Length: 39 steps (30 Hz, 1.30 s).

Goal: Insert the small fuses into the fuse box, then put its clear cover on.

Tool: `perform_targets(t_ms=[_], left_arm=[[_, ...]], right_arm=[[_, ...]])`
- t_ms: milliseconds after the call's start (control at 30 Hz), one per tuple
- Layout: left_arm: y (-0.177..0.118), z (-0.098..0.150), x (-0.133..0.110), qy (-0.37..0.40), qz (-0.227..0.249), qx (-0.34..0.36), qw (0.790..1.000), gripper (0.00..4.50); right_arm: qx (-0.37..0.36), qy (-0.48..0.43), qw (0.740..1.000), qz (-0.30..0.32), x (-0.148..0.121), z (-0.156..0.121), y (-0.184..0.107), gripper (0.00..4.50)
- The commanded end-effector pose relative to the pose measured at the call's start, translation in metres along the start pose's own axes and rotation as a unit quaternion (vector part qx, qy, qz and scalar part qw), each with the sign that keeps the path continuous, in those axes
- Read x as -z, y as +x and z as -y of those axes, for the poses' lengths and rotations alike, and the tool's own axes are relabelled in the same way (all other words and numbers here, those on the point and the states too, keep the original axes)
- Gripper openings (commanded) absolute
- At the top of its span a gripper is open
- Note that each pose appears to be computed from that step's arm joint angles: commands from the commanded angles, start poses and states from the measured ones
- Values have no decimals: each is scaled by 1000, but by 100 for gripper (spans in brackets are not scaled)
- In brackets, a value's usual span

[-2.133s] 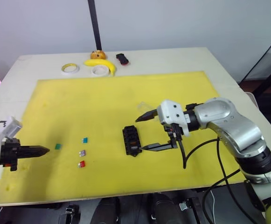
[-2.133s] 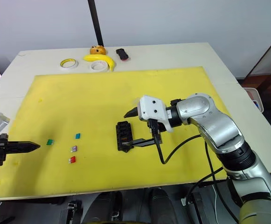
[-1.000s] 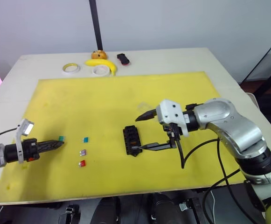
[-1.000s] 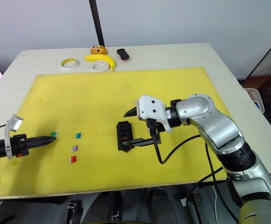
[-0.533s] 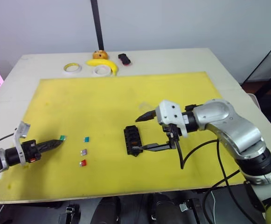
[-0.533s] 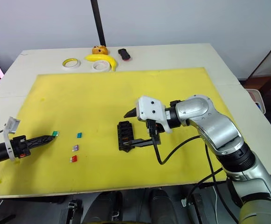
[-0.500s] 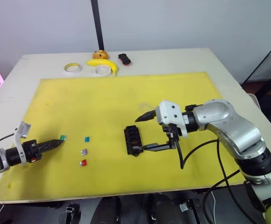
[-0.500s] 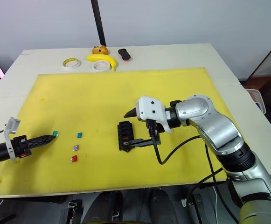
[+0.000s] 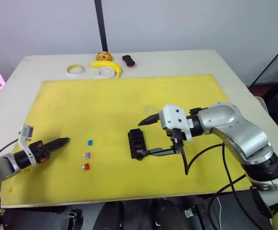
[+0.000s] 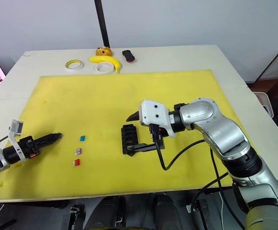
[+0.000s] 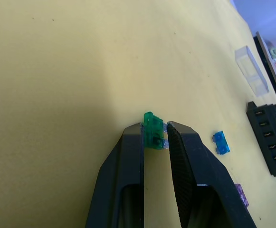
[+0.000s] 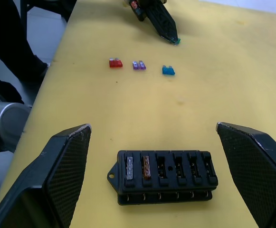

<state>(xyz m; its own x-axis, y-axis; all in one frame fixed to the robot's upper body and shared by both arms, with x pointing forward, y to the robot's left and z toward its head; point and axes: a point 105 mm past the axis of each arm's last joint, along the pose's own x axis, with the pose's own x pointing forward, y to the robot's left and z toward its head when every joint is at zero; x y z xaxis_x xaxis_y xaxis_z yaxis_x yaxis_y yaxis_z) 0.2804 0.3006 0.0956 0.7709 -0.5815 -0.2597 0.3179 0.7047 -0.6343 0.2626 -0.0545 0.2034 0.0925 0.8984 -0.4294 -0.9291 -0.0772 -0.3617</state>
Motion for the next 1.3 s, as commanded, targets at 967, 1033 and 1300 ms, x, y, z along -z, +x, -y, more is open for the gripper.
perform_targets(t_ms=[967,1033,1300], left_arm=[[-14,20,-10,84,-32,26,996,8],[-10,42,-18,135,-45,61,988,8],[8,136,-23,278,-99,233,926,8]], right_arm=[[-5,-21,1000,5,-7,-3,3,450],[-6,-19,1000,7,-8,-3,2,450],[-19,53,996,75,-35,3,-4,450]])
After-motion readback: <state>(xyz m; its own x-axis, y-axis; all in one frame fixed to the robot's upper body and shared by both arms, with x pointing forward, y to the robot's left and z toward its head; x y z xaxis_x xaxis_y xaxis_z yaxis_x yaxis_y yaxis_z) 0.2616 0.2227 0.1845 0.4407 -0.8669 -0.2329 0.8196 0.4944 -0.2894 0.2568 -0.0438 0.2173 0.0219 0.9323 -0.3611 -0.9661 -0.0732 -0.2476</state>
